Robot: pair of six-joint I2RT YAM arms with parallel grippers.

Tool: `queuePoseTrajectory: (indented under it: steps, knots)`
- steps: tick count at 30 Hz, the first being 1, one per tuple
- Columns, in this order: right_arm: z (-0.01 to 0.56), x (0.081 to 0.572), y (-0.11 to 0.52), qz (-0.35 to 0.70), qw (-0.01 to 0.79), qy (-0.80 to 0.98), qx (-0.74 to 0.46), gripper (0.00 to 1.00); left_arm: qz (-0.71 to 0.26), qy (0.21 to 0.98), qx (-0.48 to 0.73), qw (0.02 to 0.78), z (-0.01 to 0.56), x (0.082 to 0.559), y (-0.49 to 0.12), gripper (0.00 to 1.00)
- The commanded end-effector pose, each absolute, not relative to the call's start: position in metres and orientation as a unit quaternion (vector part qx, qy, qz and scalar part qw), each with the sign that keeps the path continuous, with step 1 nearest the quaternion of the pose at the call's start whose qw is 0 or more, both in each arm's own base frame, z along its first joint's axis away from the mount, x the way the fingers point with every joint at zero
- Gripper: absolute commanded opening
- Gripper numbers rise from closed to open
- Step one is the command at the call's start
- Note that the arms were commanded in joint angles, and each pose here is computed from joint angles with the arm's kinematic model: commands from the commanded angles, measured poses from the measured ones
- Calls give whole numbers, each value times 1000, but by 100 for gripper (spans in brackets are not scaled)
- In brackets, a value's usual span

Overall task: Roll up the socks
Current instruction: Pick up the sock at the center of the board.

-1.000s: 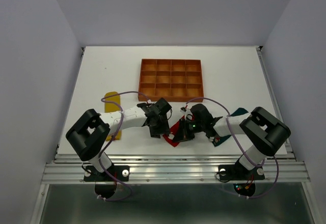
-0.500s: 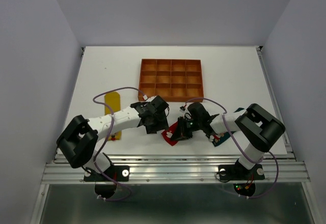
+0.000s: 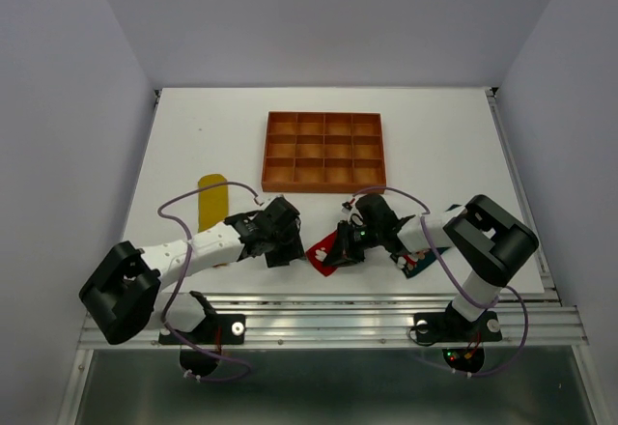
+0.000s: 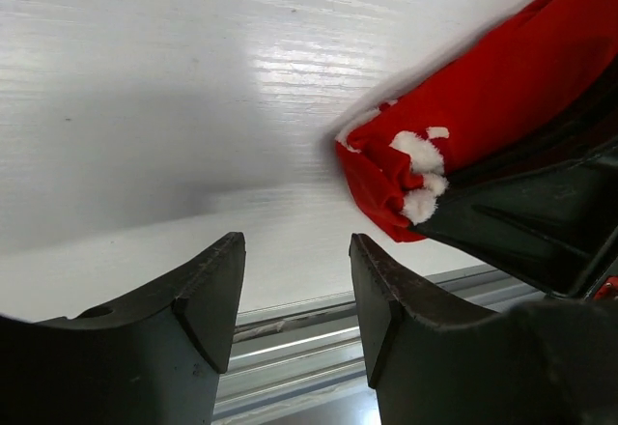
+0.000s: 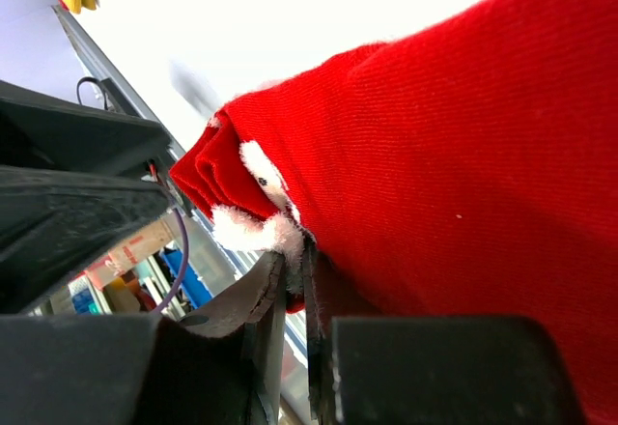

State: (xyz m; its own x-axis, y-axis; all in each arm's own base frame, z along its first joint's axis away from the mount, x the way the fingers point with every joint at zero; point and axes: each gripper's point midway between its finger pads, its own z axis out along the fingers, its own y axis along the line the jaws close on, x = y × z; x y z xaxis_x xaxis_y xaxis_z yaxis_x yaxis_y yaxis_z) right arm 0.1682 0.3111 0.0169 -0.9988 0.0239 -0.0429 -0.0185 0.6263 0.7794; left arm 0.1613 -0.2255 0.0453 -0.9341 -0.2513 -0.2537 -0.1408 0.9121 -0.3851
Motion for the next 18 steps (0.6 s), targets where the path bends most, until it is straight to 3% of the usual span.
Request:
queuePoseTrajectory:
  steps: [1, 18]
  knots:
    - [-27, 167, 278, 336, 23, 941, 40, 1, -222, 959, -82, 152, 47, 167, -244, 58]
    - [-24, 168, 279, 337, 27, 941, 22, 1, -215, 964, -73, 138, 27, 176, -258, 52]
